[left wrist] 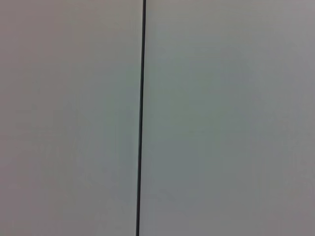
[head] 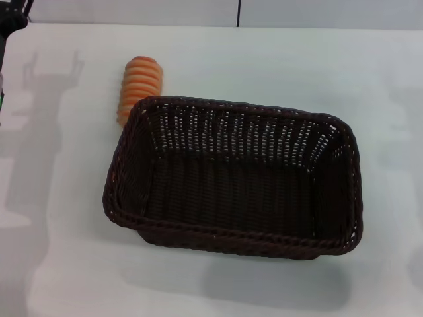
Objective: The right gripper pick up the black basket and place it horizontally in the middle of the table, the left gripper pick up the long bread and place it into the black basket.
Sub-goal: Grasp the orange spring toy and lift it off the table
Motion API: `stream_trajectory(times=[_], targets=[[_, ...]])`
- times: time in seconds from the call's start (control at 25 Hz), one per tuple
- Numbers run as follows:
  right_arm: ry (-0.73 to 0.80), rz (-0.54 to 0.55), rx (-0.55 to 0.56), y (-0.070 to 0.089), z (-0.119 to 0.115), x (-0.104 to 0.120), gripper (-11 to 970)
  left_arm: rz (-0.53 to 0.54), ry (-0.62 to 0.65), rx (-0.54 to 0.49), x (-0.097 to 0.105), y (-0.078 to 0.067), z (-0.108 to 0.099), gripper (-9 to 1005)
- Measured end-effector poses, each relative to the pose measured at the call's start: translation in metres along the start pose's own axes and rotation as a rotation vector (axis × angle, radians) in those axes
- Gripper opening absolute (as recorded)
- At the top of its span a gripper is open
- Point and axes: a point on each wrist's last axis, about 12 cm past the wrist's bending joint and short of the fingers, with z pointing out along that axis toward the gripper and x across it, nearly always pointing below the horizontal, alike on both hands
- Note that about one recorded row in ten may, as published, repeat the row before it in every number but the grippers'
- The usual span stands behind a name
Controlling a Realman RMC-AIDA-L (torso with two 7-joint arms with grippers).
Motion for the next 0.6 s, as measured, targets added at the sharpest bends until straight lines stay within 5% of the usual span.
stream_trajectory(times=[0.32, 0.6], targets=[[0.046, 0.157, 0.149, -0.03, -0.058, 0.053, 837, 0.008, 0.057, 0.112, -0.012, -0.01, 0.019, 861], [0.099, 0.16, 0.182, -0.039, -0.079, 0.067, 836, 0.041, 0.273, 0.231, -0.057, -0.029, 0.043, 862]])
